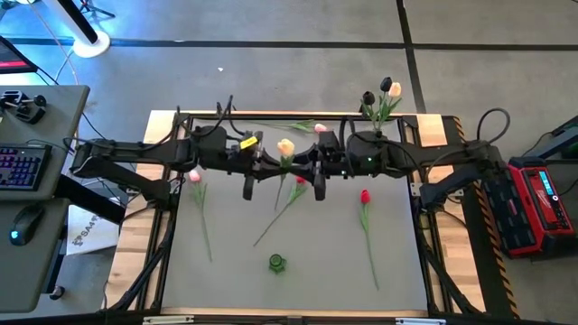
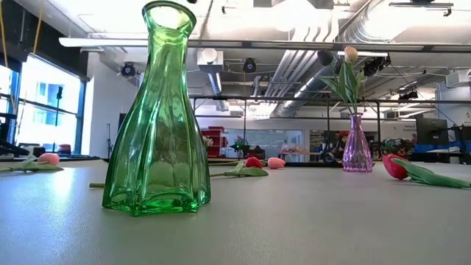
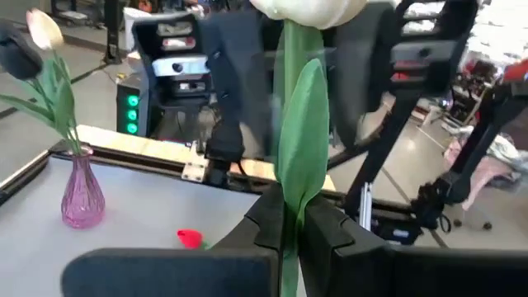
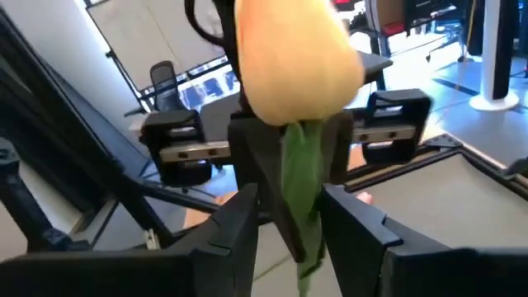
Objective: Sort flowers into vase by color
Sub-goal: Put the white flower into the violet vase
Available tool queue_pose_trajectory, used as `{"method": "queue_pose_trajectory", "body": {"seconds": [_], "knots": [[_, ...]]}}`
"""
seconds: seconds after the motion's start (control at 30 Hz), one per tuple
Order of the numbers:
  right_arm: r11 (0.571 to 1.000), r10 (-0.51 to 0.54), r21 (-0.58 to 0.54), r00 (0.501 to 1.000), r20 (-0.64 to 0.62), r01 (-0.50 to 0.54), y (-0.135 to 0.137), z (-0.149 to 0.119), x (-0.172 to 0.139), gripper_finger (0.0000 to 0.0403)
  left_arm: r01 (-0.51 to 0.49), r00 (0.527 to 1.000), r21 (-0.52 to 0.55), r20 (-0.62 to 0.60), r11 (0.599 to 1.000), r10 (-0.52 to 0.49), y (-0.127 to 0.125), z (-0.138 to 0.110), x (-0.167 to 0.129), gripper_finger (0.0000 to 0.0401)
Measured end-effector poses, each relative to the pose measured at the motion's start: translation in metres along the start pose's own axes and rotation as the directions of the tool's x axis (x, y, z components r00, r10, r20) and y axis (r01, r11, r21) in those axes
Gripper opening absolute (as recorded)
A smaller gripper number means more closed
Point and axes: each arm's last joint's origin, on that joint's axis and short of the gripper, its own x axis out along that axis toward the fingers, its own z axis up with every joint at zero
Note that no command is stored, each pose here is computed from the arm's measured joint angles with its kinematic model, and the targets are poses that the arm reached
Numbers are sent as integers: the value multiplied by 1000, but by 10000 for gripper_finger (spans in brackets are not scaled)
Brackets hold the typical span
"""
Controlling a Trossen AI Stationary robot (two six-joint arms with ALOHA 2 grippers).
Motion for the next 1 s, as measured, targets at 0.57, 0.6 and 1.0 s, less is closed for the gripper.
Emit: {"method": "queue_pose_trajectory", "body": {"seconds": [0.57, 0.6, 1.0], "knots": [[1000, 12, -22, 1000, -20, -12, -1, -2, 1, 18, -5, 1000, 7, 6, 1000, 5, 0, 1, 1, 21], [1000, 12, -23, 1000, -20, -12, -2, -1, 1, 16, -10, 1000, 7, 8, 1000, 10, 0, 1, 1, 27], [994, -99, -41, 994, -53, 96, -6, -7, 1, 1, -41, 999, 1, 12, 999, 41, -1, 6, -11, 145]]}}
